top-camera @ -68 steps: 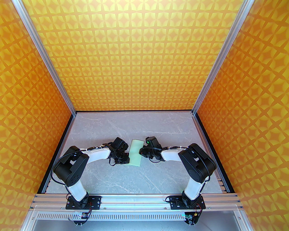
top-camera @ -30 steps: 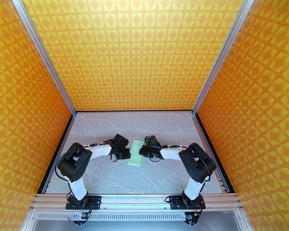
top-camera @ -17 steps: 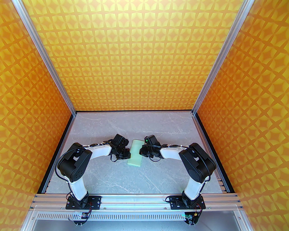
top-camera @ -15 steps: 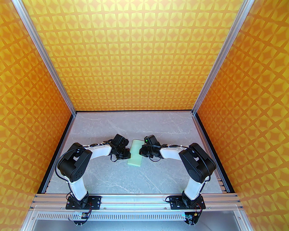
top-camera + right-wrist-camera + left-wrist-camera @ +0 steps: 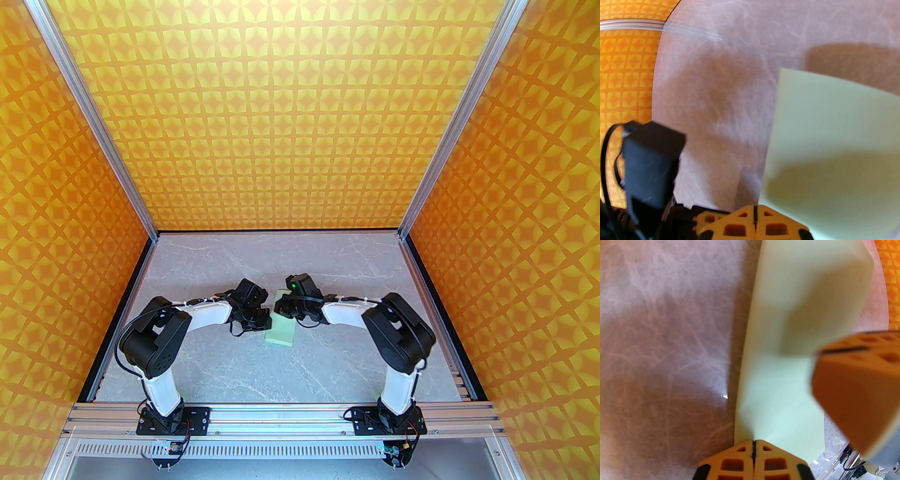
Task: Fold a paper plane with a square sheet of paper (fold left side to right side)
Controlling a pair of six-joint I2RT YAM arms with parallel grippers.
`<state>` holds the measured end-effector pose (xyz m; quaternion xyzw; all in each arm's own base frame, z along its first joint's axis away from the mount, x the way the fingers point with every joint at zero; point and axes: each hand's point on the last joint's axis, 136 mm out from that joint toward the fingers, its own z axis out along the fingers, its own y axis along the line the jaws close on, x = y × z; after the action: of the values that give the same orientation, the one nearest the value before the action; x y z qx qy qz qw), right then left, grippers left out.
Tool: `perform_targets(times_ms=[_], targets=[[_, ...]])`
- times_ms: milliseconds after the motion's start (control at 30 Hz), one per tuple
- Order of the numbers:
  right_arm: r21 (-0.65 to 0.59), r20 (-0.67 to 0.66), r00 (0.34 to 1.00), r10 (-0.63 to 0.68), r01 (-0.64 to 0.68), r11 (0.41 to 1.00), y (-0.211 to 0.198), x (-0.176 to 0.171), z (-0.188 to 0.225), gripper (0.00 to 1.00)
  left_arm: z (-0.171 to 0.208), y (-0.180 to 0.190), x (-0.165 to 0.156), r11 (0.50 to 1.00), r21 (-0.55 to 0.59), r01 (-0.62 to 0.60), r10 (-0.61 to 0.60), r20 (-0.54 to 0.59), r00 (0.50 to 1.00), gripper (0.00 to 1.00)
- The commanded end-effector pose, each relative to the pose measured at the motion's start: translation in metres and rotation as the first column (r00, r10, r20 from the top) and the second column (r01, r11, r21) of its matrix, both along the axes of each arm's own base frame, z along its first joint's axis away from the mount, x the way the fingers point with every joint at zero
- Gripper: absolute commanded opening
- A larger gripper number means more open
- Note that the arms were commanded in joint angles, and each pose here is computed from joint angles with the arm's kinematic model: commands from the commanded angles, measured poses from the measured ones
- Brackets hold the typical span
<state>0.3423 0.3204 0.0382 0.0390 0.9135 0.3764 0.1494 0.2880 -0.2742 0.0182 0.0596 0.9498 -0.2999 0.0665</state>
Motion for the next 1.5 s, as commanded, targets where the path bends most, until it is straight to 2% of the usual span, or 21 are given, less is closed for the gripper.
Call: perform_targets(times_ms=[0,267,567,933,1467], targets=[[0.061,-0.004,1.0,0.004,-0.003,0.998,0.017,0.005,0.006,0.0,-0.014,0.004,-0.012,1.0,0.027,0.008,-0.007,-0.039,0.999,0.02],[0.068,-0.024,1.0,0.0,0.002,0.998,0.022,0.006,-0.003,0.0,-0.014,0.004,-0.014,1.0,0.024,0.009,-0.008,-0.041,0.999,0.02],[-0.08,-0.086,0.996,-0.03,0.023,0.997,0.004,0.001,-0.038,0.0,-0.019,0.008,-0.022,0.999,0.034,0.012,-0.01,-0.057,0.998,0.0],[-0.16,-0.056,0.998,-0.038,0.029,0.987,-0.003,0.012,-0.035,0.0,-0.033,0.016,-0.042,0.998,0.058,0.031,-0.026,-0.093,0.995,0.0],[-0.173,-0.026,0.998,-0.051,0.046,0.984,-0.013,0.042,-0.033,0.0,-0.037,0.013,-0.058,0.995,0.065,0.07,-0.062,-0.111,0.992,0.0]])
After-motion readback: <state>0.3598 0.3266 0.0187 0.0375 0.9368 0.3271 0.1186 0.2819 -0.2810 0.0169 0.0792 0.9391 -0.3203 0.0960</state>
